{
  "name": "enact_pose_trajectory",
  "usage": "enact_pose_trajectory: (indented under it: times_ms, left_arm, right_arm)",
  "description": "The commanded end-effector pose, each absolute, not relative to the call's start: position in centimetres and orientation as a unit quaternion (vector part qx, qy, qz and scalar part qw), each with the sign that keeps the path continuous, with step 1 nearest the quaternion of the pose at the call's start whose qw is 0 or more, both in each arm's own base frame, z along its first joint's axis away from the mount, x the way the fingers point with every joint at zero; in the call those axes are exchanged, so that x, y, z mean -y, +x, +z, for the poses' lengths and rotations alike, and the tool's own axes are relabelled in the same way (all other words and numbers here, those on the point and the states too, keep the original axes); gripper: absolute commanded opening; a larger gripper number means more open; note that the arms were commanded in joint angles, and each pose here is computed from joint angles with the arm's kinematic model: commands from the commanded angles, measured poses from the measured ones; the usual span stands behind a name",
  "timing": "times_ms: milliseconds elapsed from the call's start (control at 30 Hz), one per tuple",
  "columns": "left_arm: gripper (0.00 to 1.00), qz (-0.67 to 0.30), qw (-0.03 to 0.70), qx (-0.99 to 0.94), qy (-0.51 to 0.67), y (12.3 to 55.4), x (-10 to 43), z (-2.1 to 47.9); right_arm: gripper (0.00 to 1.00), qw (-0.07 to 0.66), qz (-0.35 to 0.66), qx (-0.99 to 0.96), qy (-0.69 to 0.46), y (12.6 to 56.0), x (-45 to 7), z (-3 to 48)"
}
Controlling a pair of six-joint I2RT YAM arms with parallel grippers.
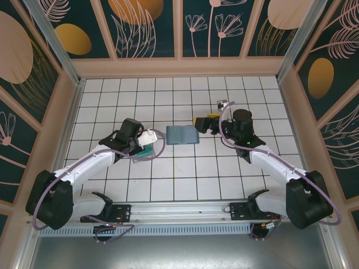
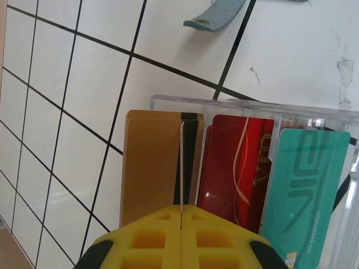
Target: Take the credit cards out of the card holder
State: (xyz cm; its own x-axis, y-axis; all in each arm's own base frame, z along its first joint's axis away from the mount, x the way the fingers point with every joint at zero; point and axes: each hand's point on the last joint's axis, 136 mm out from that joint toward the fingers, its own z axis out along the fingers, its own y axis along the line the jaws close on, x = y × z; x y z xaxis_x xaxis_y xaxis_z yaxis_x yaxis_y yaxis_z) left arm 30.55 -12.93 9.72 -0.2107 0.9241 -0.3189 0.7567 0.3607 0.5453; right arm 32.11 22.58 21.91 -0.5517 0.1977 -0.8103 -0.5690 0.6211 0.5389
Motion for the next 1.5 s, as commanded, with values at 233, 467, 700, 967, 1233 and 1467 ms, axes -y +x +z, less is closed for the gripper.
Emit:
enact_pose_trajectory:
  times_ms: [233,467,700,967,1233,1467]
  left_arm:
    - [0.3,0.178,0.328,-0.769,0.518,32.3,11.6,10.2]
    - [0.37,0.211,0.351,-0.771,0.487,33.7,10.7,11.0]
    - [0.41,0.201,0.366,-0.775,0.475,34.5,11.1,12.2]
    - [0.56,0.127,0.357,-0.774,0.508,32.6,13.0,12.2]
    - [0.66,0.15,0.344,-0.778,0.504,32.4,12.0,10.7]
    - [0.66,0.174,0.353,-0.782,0.484,33.5,11.4,10.9]
  right_arm:
    - [0.99,0.464,0.427,-0.767,-0.122,32.3,-23.1,23.3]
    - [0.99,0.459,0.431,-0.767,-0.12,32.2,-23.2,23.3]
    - [0.99,0.454,0.43,-0.771,-0.119,32.0,-23.1,23.0]
    - [0.99,0.448,0.433,-0.773,-0.12,32.0,-23.3,22.7]
    - [0.99,0.441,0.436,-0.775,-0.121,32.0,-23.6,22.5]
    - [0.99,0.441,0.437,-0.774,-0.121,32.0,-23.6,22.6]
